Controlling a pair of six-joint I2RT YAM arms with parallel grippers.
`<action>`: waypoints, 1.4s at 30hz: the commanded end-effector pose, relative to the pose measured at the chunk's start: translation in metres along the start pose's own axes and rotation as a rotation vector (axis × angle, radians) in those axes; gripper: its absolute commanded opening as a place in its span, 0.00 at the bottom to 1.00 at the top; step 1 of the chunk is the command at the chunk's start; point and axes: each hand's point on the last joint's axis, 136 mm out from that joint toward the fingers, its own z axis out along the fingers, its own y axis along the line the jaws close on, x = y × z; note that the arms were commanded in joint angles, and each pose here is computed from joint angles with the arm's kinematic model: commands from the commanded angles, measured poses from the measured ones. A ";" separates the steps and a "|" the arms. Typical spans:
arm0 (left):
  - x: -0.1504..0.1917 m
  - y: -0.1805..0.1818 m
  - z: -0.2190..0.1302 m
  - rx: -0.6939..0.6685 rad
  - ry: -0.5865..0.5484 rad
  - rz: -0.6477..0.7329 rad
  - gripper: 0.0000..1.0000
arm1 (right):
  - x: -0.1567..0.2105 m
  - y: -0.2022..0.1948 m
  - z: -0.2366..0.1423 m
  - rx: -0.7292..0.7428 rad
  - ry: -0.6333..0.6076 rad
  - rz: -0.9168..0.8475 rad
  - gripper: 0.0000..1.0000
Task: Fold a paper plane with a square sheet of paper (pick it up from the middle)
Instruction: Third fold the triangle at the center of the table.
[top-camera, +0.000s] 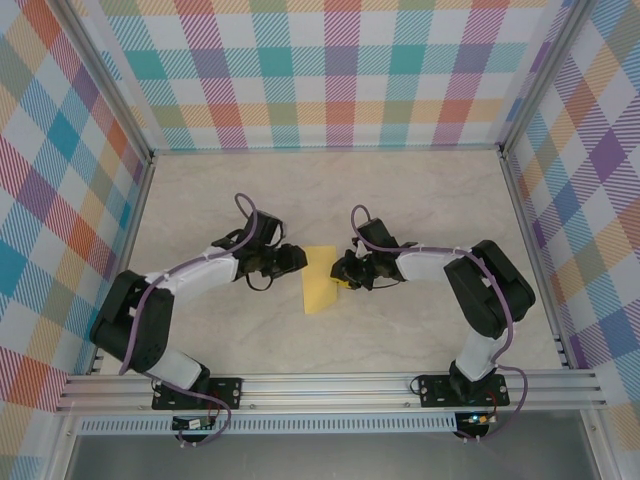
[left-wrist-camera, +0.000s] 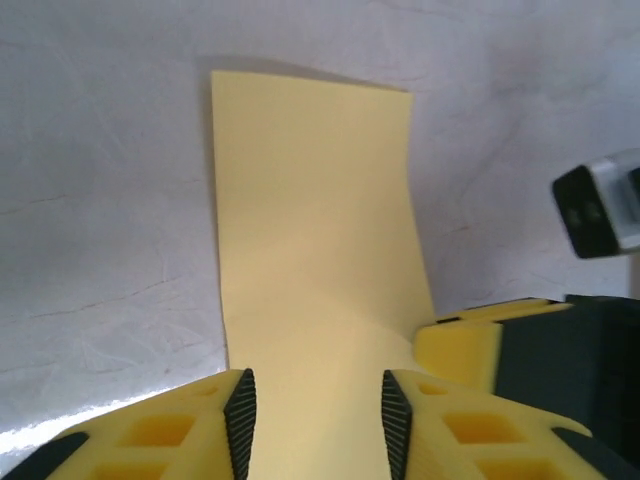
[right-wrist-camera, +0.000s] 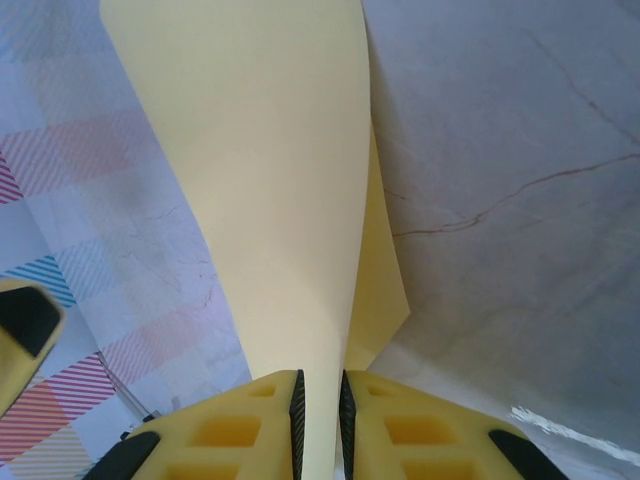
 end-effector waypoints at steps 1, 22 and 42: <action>0.017 -0.002 -0.014 -0.013 -0.009 0.110 0.45 | -0.001 0.003 0.003 -0.025 0.016 -0.011 0.19; 0.124 -0.049 0.004 -0.244 0.021 0.846 0.63 | -0.001 0.009 0.002 -0.032 0.030 -0.006 0.18; 0.104 -0.052 0.025 -0.479 -0.111 0.963 0.33 | -0.001 0.011 0.000 -0.030 0.033 -0.006 0.19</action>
